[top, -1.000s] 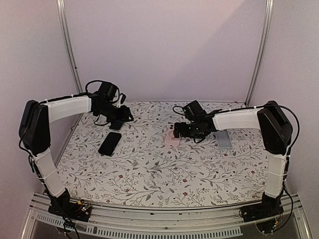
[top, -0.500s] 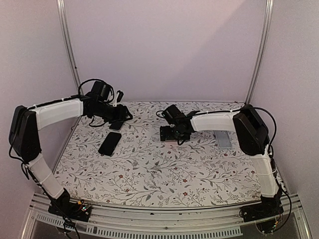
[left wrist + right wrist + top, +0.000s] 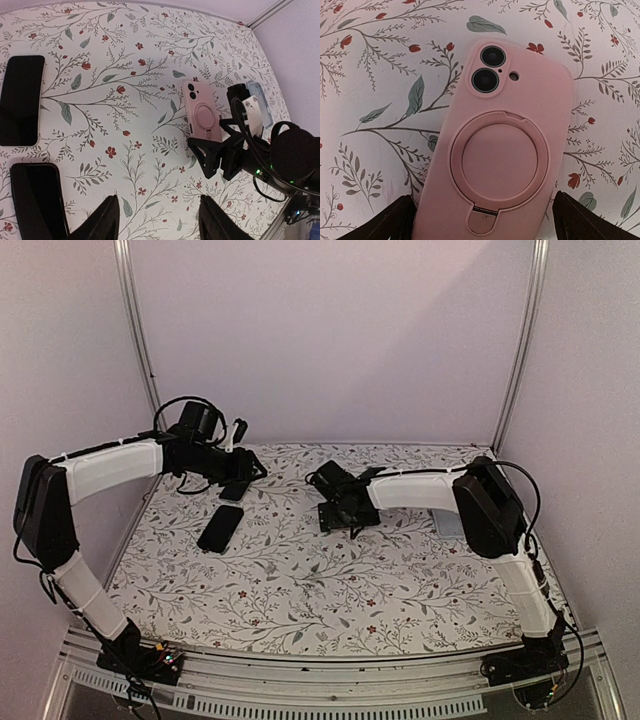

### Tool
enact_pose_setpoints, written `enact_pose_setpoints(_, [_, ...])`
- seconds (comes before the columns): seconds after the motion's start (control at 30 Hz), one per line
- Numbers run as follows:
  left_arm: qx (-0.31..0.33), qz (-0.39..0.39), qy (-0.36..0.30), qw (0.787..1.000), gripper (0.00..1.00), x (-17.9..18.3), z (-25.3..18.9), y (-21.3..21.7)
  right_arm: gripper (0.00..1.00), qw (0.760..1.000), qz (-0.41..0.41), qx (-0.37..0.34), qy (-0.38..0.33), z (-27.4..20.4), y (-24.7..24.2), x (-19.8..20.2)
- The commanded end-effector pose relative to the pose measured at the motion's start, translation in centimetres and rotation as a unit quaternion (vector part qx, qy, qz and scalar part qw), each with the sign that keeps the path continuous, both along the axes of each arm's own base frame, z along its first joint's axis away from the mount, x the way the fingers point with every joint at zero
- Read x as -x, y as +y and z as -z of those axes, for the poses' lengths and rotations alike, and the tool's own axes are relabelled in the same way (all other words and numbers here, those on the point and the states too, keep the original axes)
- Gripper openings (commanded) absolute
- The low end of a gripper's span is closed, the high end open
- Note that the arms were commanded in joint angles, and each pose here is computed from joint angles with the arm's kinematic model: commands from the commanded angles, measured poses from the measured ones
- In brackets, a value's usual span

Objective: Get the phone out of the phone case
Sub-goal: Adjust the phone with the phone case at the center of the board.

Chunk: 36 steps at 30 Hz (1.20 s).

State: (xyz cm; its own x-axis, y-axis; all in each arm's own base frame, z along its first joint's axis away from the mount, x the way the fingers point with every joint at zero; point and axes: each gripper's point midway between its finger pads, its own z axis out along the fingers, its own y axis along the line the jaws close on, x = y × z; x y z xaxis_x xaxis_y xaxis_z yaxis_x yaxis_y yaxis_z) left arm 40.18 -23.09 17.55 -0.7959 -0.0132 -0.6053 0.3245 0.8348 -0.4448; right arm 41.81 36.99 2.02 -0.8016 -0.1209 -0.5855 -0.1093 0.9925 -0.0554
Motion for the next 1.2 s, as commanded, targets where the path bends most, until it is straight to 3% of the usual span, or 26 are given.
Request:
enact_pose_setpoints(0.0, [0.013,0.014,-0.014,1.000,0.55,0.5,-1.0,-0.6,0.99,0.997,0.021,0.064,0.024,2.2,-2.7,1.3])
enact_pose_setpoints(0.47, [0.023,0.018,-0.003,1.000,0.55,0.6,-0.5,-1.1,0.99,0.997,0.046,-0.023,0.052,1.3,-6.4,2.9])
enact_pose_setpoints(0.97, [0.048,0.027,0.015,0.998,0.55,0.9,0.1,-1.9,0.96,0.997,-0.014,-0.058,0.053,1.2,-4.3,1.4])
enact_pose_setpoints(1.17, [0.082,0.033,0.039,0.995,0.55,1.2,0.7,-2.8,0.89,0.996,-0.039,-0.058,0.054,1.1,-3.4,1.2])
